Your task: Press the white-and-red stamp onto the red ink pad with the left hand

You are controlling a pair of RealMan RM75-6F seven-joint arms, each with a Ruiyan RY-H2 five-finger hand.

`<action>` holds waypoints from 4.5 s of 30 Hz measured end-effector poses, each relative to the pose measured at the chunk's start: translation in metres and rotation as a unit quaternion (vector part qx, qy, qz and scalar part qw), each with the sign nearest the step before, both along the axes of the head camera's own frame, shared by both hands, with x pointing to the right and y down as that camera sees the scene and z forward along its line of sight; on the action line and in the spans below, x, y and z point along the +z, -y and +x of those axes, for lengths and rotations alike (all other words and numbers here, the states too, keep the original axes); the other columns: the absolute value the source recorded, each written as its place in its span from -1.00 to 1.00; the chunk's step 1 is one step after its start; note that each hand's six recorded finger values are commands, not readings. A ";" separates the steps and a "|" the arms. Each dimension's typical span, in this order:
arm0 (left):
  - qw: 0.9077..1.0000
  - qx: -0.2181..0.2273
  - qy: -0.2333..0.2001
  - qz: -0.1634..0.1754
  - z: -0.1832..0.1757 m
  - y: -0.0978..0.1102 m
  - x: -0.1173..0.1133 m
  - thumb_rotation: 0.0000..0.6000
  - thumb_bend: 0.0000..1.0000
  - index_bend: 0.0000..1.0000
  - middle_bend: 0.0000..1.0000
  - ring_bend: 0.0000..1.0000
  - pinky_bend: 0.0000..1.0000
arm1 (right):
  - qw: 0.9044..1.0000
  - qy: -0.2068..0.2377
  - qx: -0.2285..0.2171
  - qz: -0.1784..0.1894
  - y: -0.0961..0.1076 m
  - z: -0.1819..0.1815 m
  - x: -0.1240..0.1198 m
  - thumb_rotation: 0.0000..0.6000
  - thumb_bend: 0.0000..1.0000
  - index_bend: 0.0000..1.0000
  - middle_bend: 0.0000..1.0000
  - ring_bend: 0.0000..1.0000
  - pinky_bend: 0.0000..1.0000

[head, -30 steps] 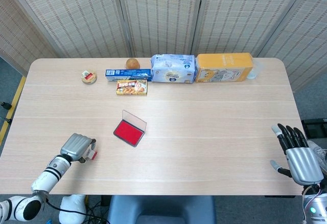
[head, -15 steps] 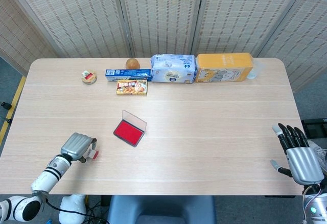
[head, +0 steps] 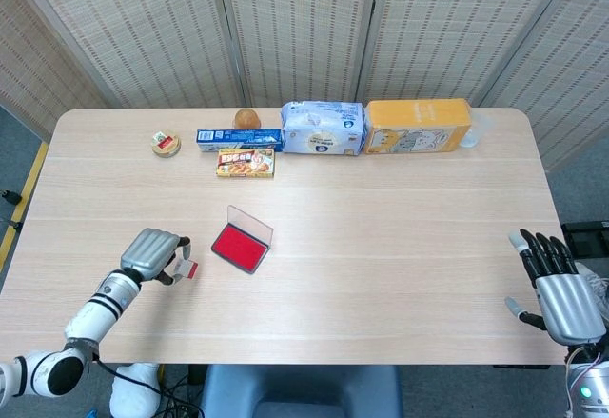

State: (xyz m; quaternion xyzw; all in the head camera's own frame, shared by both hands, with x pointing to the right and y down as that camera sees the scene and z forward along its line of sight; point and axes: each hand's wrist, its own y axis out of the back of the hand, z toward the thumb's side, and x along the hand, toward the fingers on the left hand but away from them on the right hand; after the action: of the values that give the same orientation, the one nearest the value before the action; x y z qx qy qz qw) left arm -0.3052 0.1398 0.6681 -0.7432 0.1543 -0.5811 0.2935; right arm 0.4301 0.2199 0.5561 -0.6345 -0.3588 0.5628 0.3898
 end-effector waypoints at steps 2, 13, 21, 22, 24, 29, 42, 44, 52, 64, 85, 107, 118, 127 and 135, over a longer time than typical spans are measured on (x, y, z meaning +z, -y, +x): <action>1.000 -0.002 -0.002 0.001 0.006 0.005 0.003 1.00 0.12 0.50 1.00 0.66 0.40 | 1.000 0.004 0.001 0.002 0.000 0.001 -0.002 1.00 -0.60 -1.00 -0.98 -0.95 -1.00; 1.000 -0.008 0.016 -0.013 0.031 0.026 0.031 1.00 0.16 0.50 1.00 0.68 0.42 | 1.000 0.018 0.004 0.009 0.000 0.005 -0.010 1.00 -0.60 -1.00 -0.98 -0.95 -1.00; 0.999 -0.016 0.029 -0.028 0.050 0.040 0.040 1.00 0.17 0.50 1.00 0.68 0.42 | 1.000 0.023 0.006 0.014 0.000 0.007 -0.014 1.00 -0.60 -1.00 -0.98 -0.95 -1.00; 0.999 -0.017 0.030 -0.030 0.053 0.041 0.041 1.00 0.17 0.50 1.00 0.68 0.42 | 1.000 0.024 0.005 0.015 0.000 0.007 -0.014 1.00 -0.60 -1.00 -0.98 -0.95 -1.00; 0.999 -0.018 0.033 -0.032 0.059 0.044 0.041 1.00 0.17 0.50 1.00 0.68 0.42 | 1.000 0.026 0.005 0.016 0.000 0.007 -0.015 1.00 -0.59 -1.00 -0.98 -0.95 -1.00; 0.998 -0.019 0.042 -0.033 0.073 0.052 0.043 1.00 0.17 0.50 1.00 0.68 0.42 | 0.999 0.029 0.008 0.019 0.000 0.010 -0.018 1.00 -0.60 -1.00 -0.98 -0.95 -1.00; 0.998 -0.019 0.049 -0.039 0.096 0.052 0.057 1.00 0.17 0.50 1.00 0.68 0.42 | 0.999 0.038 0.010 0.026 -0.001 0.013 -0.023 1.00 -0.60 -1.00 -0.98 -0.95 -1.00; 0.998 -0.019 0.047 -0.040 0.098 0.051 0.058 1.00 0.17 0.50 1.00 0.68 0.42 | 0.999 0.038 0.009 0.025 -0.001 0.012 -0.023 1.00 -0.60 -1.00 -0.98 -0.95 -1.00; 0.998 -0.017 0.047 -0.047 0.100 0.047 0.064 1.00 0.17 0.50 1.00 0.68 0.42 | 0.999 0.037 0.008 0.026 -0.001 0.012 -0.023 1.00 -0.60 -1.00 -0.98 -0.95 -1.00; 0.997 -0.022 0.041 -0.056 0.102 0.041 0.073 1.00 0.17 0.50 1.00 0.68 0.42 | 0.999 0.038 0.008 0.029 -0.001 0.012 -0.025 1.00 -0.60 -1.00 -0.98 -0.95 -1.00; 0.998 -0.029 0.025 -0.041 0.093 0.034 0.012 1.00 0.16 0.50 1.00 0.66 0.42 | 0.999 0.028 0.009 0.026 -0.001 0.011 -0.020 1.00 -0.60 -1.00 -0.99 -0.95 -1.00; 0.999 -0.037 0.007 -0.025 0.040 0.008 0.004 1.00 0.16 0.39 1.00 0.60 0.41 | 1.000 0.010 0.005 0.011 0.001 0.006 -0.008 1.00 -0.60 -1.00 -0.99 -0.95 -1.00; 0.999 -0.037 -0.004 -0.028 0.021 -0.016 0.010 1.00 0.15 0.35 1.00 0.60 0.42 | 1.000 0.006 0.004 0.006 0.000 0.004 -0.005 1.00 -0.60 -1.00 -0.99 -0.95 -1.00; 0.998 -0.042 -0.020 -0.047 0.016 -0.029 0.028 1.00 0.09 0.31 1.00 0.60 0.42 | 1.000 0.003 0.003 0.003 0.001 0.003 -0.003 1.00 -0.60 -1.00 -0.99 -0.95 -1.00; 0.997 -0.052 -0.032 -0.057 0.012 -0.031 0.040 1.00 -0.36 0.19 1.00 0.59 0.42 | 1.000 0.003 0.004 0.004 0.001 0.004 -0.003 1.00 -0.60 -1.00 -0.99 -0.95 -1.00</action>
State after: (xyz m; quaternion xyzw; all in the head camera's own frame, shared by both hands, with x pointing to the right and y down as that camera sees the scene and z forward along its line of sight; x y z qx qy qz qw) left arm -0.2937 0.1710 0.7079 -0.7677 0.1687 -0.5796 0.2152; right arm 0.4336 0.2194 0.5527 -0.6335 -0.3649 0.5609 0.3885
